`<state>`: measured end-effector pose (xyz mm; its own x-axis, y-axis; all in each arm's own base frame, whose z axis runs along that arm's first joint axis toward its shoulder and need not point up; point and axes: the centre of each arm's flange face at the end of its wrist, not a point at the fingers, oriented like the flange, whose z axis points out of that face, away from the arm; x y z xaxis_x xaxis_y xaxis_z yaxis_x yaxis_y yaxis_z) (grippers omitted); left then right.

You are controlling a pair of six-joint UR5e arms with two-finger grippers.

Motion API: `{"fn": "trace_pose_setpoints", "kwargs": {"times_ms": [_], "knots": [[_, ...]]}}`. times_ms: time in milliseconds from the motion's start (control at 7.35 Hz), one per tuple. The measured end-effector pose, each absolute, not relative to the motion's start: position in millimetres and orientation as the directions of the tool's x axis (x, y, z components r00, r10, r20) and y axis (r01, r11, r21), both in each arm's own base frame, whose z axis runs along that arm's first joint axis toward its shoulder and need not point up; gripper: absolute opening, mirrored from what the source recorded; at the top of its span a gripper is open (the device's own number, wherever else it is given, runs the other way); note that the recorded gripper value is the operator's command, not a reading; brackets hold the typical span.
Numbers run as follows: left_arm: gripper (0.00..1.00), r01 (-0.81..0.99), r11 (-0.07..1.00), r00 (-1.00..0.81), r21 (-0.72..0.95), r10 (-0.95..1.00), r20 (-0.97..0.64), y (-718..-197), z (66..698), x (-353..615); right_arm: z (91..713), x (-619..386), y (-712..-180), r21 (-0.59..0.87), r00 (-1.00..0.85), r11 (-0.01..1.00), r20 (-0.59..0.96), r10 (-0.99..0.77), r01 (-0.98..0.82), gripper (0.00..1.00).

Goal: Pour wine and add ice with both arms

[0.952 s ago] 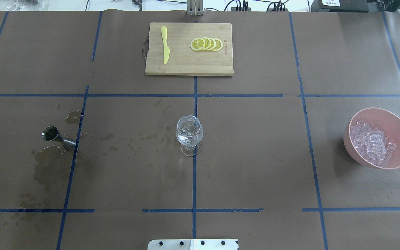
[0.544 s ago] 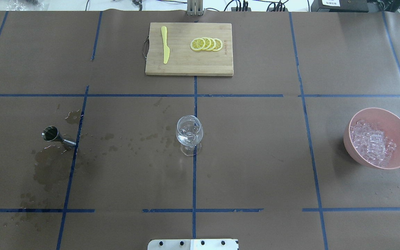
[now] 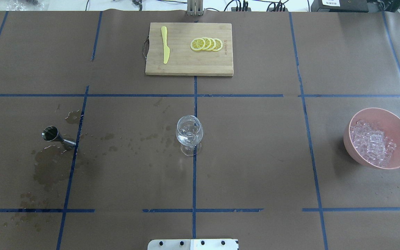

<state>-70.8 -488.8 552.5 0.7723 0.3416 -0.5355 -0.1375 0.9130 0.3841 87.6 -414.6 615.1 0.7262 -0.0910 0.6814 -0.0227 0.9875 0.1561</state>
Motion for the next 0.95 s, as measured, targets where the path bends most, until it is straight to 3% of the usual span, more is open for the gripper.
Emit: {"fn": "trace_pose_setpoints", "kwargs": {"times_ms": [408, 952], "knots": [[1.00, -0.100, 0.695, 0.778, 0.712, 0.501, -0.379, -501.6, 531.7, -69.1, 608.3, 84.6, -418.9, 0.220, 0.697, 0.975, 0.703, -0.141, -0.024, 1.00], [1.00, 0.108, 0.555, 0.680, 0.825, 0.564, -0.468, -479.7, 506.4, -29.0, 600.3, 82.8, -421.2, 0.252, 0.671, 0.967, 0.722, -0.170, -0.026, 1.00]]}}
